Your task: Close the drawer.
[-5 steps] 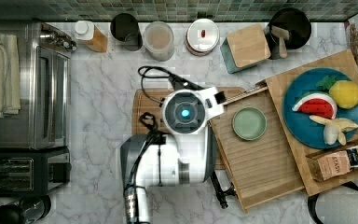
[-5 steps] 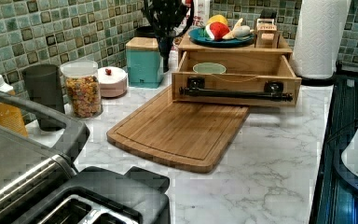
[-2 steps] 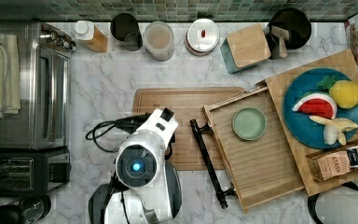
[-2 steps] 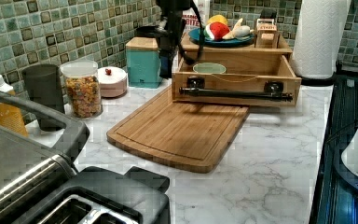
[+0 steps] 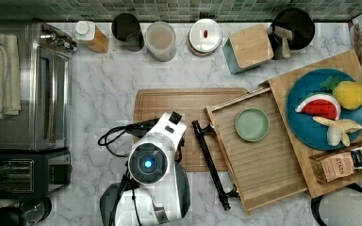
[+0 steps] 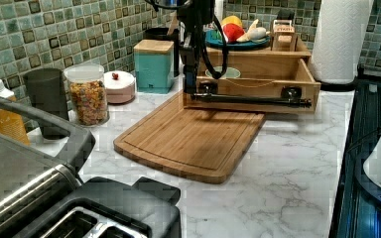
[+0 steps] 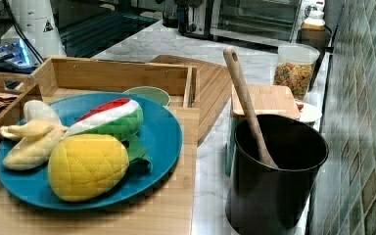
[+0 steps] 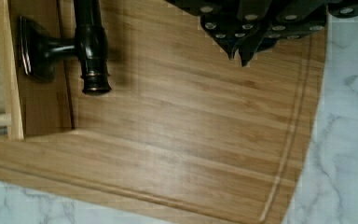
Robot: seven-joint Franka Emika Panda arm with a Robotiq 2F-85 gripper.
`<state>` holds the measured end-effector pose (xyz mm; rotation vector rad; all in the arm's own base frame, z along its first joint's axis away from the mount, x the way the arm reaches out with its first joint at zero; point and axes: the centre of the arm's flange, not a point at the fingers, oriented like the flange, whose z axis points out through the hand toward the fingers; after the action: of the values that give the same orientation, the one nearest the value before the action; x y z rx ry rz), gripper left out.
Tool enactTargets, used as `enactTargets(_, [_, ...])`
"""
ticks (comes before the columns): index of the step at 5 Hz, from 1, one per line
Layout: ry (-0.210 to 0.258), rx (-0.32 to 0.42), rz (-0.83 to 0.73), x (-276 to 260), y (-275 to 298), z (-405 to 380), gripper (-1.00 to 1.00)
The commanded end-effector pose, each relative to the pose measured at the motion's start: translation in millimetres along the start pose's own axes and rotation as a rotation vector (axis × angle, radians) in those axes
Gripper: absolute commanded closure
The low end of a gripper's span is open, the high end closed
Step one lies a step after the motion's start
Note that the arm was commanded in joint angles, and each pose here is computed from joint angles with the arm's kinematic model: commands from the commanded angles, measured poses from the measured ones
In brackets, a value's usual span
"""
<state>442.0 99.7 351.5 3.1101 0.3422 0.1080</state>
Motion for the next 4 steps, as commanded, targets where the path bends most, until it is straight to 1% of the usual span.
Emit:
enactTargets(1, [-0.128,0.003,-0.024,-55,23,51,1.00])
enactTargets(3, [-0.107,0.024,-0.117,-88,38,77,1.00])
enactTargets(4, [-0.102,0.011,-0.150,-102,56,78,1.00])
